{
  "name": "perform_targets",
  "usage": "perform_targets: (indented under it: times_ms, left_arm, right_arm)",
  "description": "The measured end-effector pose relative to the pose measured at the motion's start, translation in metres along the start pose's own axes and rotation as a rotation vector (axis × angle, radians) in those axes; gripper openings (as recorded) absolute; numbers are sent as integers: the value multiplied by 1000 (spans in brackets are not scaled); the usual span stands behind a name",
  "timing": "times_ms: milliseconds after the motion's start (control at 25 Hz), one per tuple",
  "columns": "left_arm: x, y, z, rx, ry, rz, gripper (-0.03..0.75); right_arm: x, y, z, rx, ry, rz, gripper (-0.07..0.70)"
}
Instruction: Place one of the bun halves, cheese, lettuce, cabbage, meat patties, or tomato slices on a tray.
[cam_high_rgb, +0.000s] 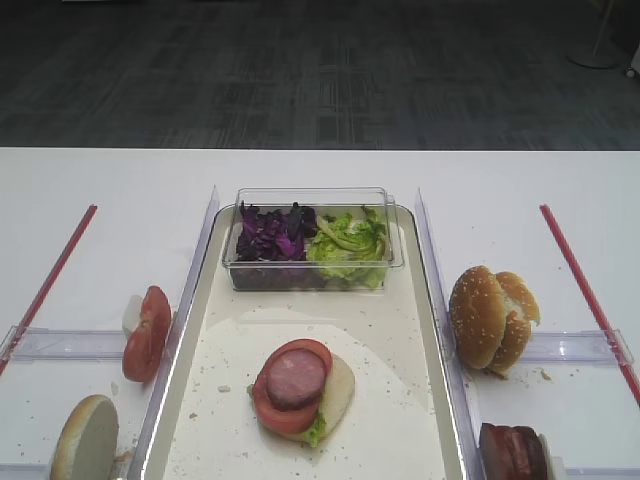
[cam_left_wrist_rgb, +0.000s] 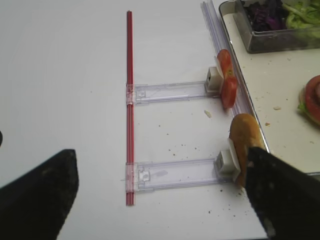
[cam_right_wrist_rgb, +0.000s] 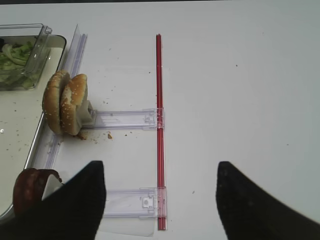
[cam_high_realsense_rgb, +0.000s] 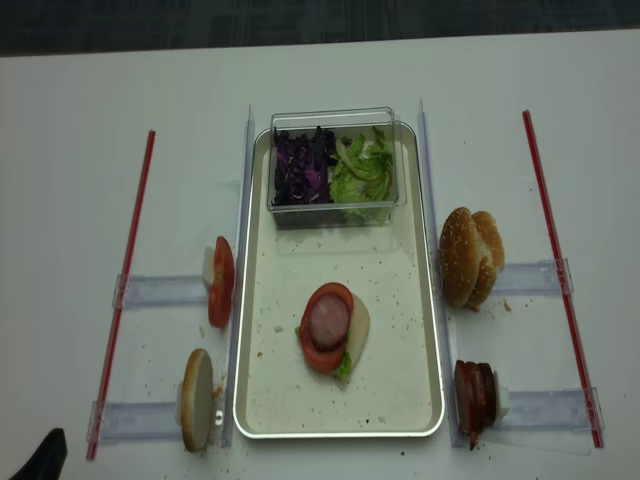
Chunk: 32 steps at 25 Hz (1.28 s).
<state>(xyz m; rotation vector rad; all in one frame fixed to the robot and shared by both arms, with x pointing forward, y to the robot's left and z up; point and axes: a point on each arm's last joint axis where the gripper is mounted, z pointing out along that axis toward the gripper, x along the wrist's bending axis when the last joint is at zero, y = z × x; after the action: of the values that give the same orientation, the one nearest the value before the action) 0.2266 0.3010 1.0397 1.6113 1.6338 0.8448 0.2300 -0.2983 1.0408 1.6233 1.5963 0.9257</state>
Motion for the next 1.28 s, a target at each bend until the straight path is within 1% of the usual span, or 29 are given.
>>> perform_targets:
  times_ms: [360, 1280]
  left_arm:
    - [0, 0, 0, 0, 0, 0, 618]
    - [0, 0, 0, 0, 0, 0, 618]
  right_arm:
    - [0, 0, 0, 0, 0, 0, 481]
    - [0, 0, 0, 0, 0, 0, 481]
